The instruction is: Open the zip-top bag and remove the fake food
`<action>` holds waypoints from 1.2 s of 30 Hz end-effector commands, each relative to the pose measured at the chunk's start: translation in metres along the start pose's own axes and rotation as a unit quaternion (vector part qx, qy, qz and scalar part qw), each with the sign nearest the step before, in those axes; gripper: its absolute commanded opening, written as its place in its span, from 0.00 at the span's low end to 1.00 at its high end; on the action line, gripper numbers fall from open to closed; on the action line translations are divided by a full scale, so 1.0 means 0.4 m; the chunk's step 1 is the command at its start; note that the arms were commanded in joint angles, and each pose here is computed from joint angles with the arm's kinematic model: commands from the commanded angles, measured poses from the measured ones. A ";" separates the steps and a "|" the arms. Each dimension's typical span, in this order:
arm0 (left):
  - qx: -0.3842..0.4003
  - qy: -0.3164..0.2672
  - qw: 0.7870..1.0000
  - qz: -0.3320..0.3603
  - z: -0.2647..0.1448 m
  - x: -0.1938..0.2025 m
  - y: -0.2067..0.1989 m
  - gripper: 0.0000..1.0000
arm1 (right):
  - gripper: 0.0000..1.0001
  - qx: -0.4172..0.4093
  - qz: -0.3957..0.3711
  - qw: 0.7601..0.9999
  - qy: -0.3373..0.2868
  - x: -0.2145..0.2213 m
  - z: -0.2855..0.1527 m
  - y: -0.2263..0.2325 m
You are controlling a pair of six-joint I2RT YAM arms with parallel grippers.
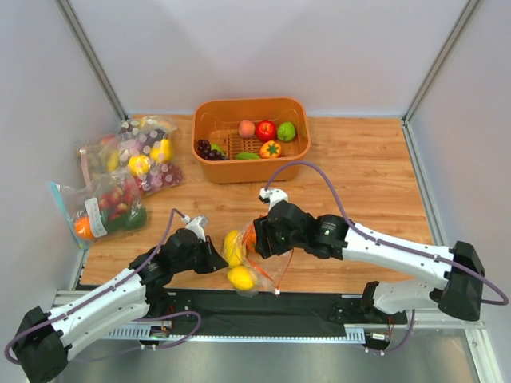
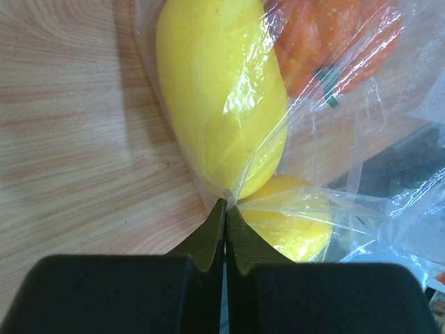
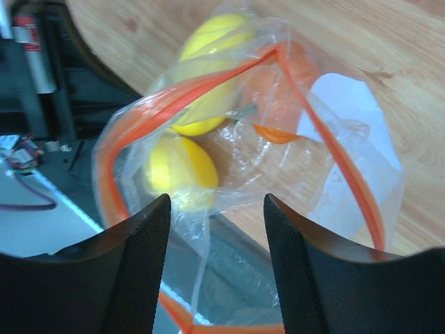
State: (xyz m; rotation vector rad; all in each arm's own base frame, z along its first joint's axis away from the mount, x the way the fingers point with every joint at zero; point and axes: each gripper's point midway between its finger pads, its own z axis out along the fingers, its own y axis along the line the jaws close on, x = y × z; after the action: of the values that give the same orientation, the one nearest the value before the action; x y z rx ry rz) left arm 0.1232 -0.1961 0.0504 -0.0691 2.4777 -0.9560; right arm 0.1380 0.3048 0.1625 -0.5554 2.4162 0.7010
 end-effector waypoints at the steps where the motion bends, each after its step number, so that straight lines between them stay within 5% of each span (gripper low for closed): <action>1: 0.013 0.001 1.000 0.005 0.000 -0.001 -0.011 0.00 | 0.59 0.027 0.000 0.999 -0.024 -0.025 0.034 -0.013; 13: 0.040 0.017 0.999 0.028 0.003 0.004 -0.040 0.00 | 0.84 0.077 -0.010 0.996 -0.046 -0.027 0.198 -0.051; 36: 0.062 0.033 0.996 0.050 -0.014 0.023 -0.051 0.00 | 0.90 0.152 -0.028 0.985 -0.079 -0.057 0.359 -0.109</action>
State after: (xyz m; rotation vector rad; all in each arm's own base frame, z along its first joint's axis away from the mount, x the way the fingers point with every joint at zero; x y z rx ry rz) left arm 0.1119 -0.2066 0.0557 0.0888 2.4742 -1.0443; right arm 0.2132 0.3418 0.0460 -0.4713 2.3747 0.3011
